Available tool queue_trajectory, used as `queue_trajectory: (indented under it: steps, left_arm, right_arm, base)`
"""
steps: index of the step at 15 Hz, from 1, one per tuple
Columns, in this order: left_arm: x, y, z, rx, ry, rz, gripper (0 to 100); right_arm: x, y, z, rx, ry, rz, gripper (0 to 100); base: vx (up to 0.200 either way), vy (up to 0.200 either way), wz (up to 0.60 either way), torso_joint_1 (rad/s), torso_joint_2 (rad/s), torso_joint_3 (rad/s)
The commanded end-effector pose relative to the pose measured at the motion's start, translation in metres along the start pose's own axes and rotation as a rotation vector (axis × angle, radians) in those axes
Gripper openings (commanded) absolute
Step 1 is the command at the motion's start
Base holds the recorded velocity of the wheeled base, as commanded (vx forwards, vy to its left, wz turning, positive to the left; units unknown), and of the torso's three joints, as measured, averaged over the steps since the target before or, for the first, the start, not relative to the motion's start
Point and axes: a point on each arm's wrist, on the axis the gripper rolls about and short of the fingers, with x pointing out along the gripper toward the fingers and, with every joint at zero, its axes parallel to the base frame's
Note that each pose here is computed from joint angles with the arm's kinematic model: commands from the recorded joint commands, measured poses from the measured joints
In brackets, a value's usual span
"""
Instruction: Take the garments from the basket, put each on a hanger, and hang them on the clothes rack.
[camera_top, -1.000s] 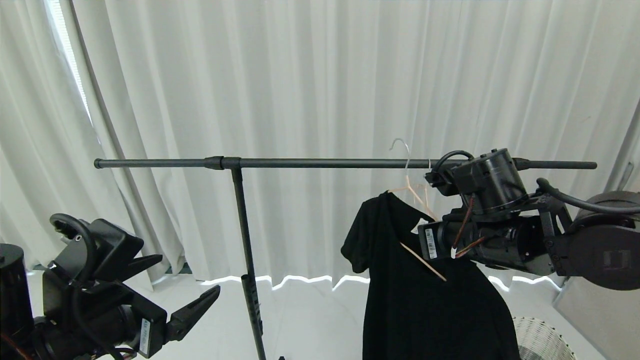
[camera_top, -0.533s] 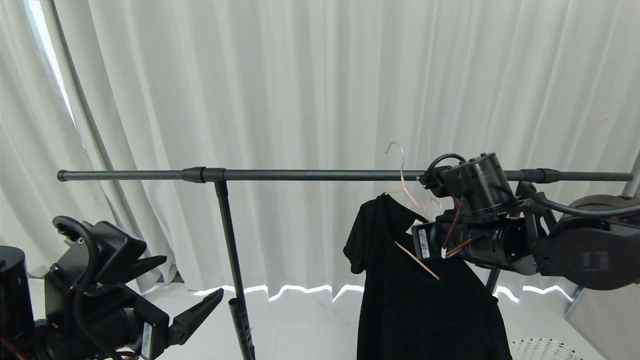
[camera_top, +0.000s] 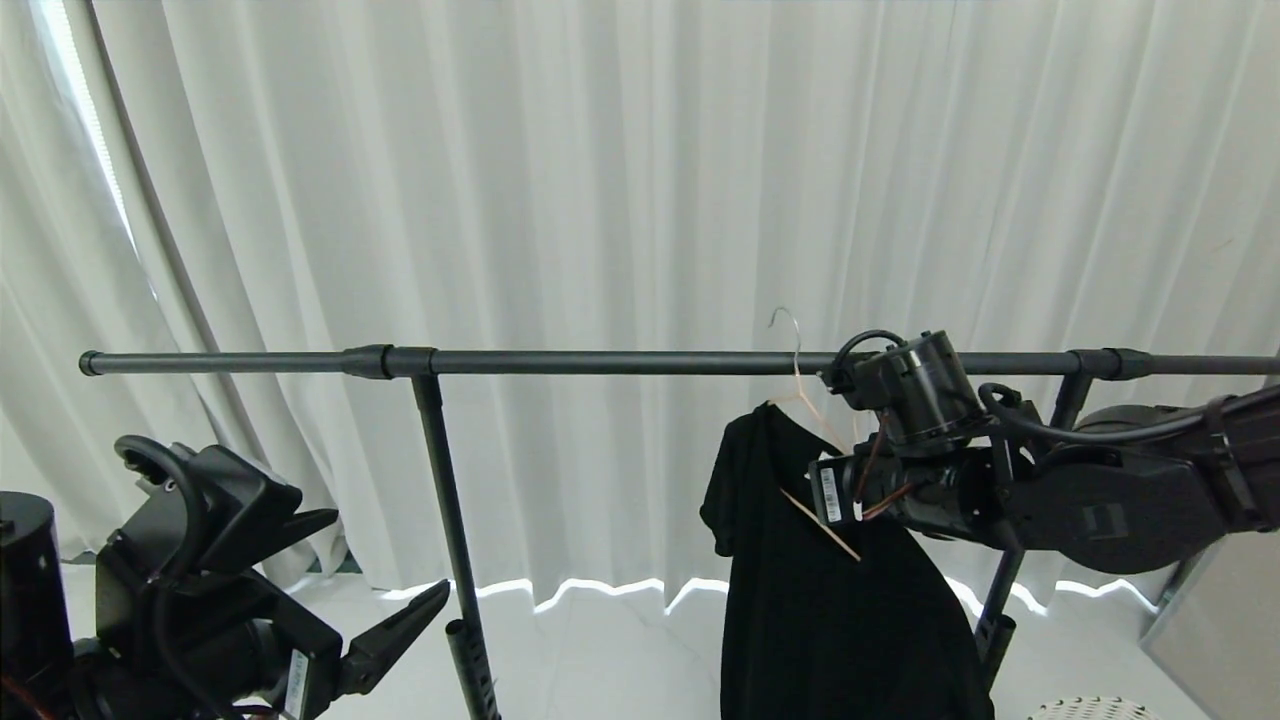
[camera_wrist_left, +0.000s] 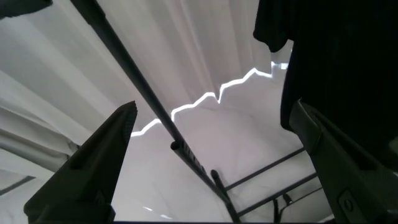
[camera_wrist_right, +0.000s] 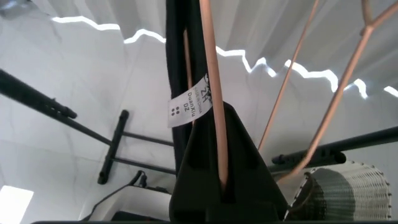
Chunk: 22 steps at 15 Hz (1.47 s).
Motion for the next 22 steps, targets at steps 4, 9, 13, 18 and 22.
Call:
queue_trajectory:
  steps: [4,9,13,18,22]
  left_arm:
    - [0.002,0.0,-0.001,0.021,0.01,-0.002,100]
    - [0.002,0.0,-0.001,0.021,0.009,-0.002,100]
    - [0.002,0.0,-0.001,0.017,0.012,0.003,100]
    - [0.002,0.004,-0.005,0.008,0.036,0.047,100]
    - [0.0,0.01,-0.015,-0.017,0.09,0.159,100]
  right_arm:
    - [0.014,-0.001,-0.007,-0.006,0.035,-0.022,0]
    - [0.011,-0.001,-0.006,-0.007,0.035,-0.021,100]
    - [-0.022,-0.001,0.004,0.012,-0.036,0.024,100]
    - [-0.104,-0.006,0.011,0.014,-0.127,0.127,100]
    - [-0.138,-0.058,-0.009,0.015,-0.135,-0.049,100]
  base:
    - [0.0,0.0,0.0,0.0,0.0,0.0]
    - [0.0,0.0,0.0,0.0,0.0,0.0]
    - [0.0,0.0,0.0,0.0,0.0,0.0]
    - [0.0,0.0,0.0,0.0,0.0,0.0]
    - [-0.05,0.0,0.0,0.002,0.0,0.001]
